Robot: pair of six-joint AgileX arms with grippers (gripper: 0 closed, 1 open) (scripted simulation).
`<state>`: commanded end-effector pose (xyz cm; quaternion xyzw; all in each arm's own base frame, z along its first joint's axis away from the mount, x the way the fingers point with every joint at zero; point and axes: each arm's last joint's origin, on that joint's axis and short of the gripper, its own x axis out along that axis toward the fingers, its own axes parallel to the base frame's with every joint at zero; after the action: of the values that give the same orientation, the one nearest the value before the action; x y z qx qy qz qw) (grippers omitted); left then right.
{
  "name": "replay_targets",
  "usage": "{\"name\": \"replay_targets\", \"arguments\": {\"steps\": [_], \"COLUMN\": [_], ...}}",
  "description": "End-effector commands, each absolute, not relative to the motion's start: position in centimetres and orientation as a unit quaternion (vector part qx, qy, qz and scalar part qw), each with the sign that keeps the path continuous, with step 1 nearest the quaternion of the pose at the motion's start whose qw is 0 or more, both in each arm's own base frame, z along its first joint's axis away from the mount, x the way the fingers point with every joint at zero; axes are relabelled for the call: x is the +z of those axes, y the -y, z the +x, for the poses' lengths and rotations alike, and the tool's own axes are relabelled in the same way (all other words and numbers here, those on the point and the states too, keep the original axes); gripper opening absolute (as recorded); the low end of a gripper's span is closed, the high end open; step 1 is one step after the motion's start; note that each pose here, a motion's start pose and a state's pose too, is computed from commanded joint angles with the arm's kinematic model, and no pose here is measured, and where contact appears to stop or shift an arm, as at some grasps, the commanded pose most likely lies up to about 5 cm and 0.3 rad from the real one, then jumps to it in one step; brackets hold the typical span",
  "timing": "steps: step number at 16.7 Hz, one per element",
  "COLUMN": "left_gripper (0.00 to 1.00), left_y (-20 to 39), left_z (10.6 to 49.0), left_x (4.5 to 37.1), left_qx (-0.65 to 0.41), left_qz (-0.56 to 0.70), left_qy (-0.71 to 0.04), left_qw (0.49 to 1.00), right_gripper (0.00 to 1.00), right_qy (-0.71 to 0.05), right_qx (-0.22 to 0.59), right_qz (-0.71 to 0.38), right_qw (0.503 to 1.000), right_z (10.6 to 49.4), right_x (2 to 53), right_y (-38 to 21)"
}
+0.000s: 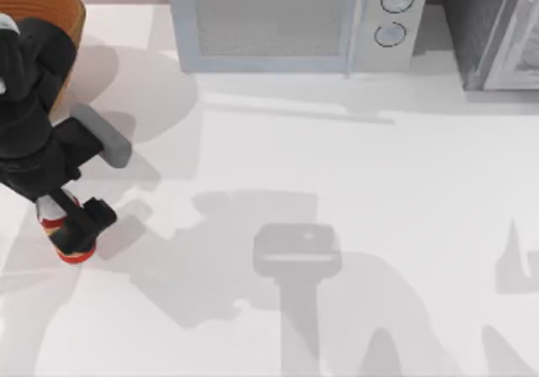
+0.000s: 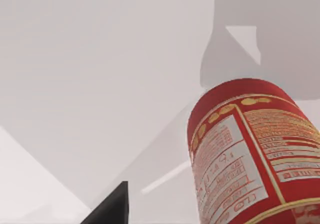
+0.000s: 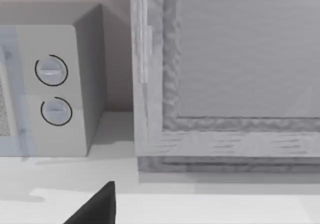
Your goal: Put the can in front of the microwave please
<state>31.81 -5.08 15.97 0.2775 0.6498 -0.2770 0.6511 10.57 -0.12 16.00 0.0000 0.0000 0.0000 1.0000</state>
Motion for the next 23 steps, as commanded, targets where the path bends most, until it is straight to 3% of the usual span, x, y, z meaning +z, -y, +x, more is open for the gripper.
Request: {"name": "replay_targets", "arguments": {"steps": [10,20,23], "left_gripper": [0.02,0.00,0.00], "left_y": [5.1,5.1,5.1], "left_z": [31.8,31.8,31.9], "left_x": [16.0,16.1,17.7], "left_qx": [-0.277,-0.278,-0.278], "left_qz": [0.277,0.278,0.278], "left_qy": [-0.650,-0.649,-0.649], "left_qw": [0.651,0.652,0.652], "right_gripper": [1.00,1.00,1.00], "right_qy": [0.000,0.000,0.000], "right_qx": [0.000,0.000,0.000], "right_qz": [0.000,0.000,0.000], "right_qw": [1.000,1.000,1.000], "right_z": [10.6,10.6,10.6], "right_x": [16.0,16.0,16.0], "right_y": [0.1,0.1,0.1]}}
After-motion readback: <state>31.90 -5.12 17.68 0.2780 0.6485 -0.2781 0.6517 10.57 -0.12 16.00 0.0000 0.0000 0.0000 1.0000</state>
